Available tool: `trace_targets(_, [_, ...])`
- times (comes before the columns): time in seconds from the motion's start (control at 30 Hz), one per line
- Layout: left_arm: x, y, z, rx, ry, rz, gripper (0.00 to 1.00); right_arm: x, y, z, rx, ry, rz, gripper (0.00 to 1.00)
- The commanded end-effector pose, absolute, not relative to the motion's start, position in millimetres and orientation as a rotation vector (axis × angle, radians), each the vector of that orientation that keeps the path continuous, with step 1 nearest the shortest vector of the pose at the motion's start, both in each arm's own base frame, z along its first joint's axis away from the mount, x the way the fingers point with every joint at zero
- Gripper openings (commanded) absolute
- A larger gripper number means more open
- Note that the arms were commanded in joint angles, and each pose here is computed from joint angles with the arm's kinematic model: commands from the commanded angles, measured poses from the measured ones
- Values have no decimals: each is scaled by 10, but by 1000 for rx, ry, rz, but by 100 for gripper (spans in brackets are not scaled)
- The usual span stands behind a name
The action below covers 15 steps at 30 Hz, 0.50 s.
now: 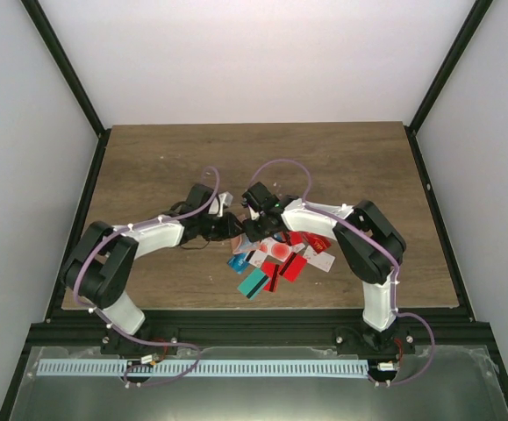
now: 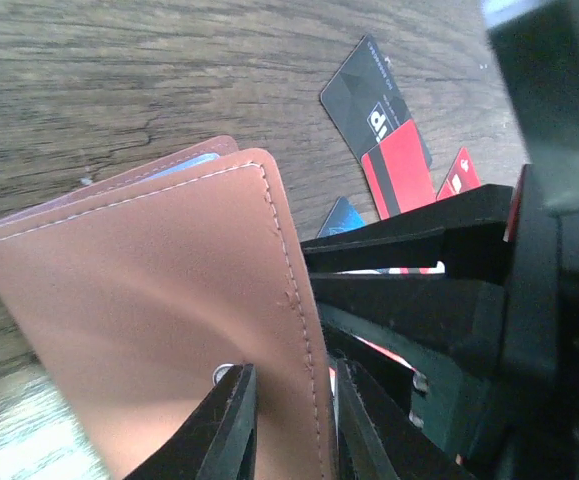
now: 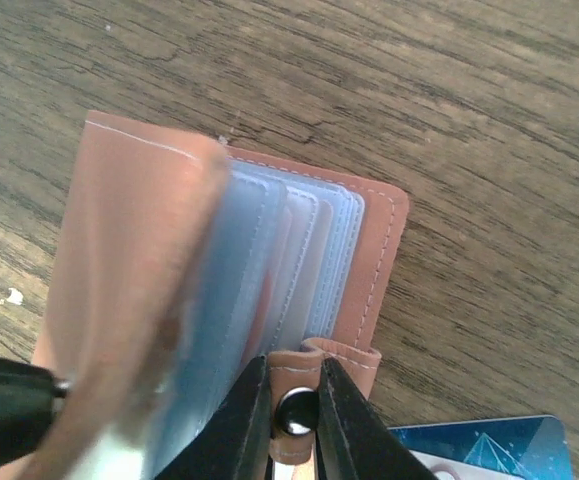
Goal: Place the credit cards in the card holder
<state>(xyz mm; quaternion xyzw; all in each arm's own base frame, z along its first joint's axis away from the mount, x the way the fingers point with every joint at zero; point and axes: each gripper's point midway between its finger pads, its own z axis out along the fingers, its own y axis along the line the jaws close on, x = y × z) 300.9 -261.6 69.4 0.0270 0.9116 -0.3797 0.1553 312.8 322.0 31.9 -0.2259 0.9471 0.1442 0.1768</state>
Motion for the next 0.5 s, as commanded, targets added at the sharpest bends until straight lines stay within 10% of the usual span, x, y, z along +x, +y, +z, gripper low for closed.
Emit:
trace_targets(0.0, [3056, -2711, 610, 103, 2622, -1078, 24, 3101, 3156, 435, -609, 2684, 418, 14])
trace_targets(0.47, [3026, -2761, 408, 122, 2684, -949, 29, 3066, 2969, 959, -541, 2610, 564, 36])
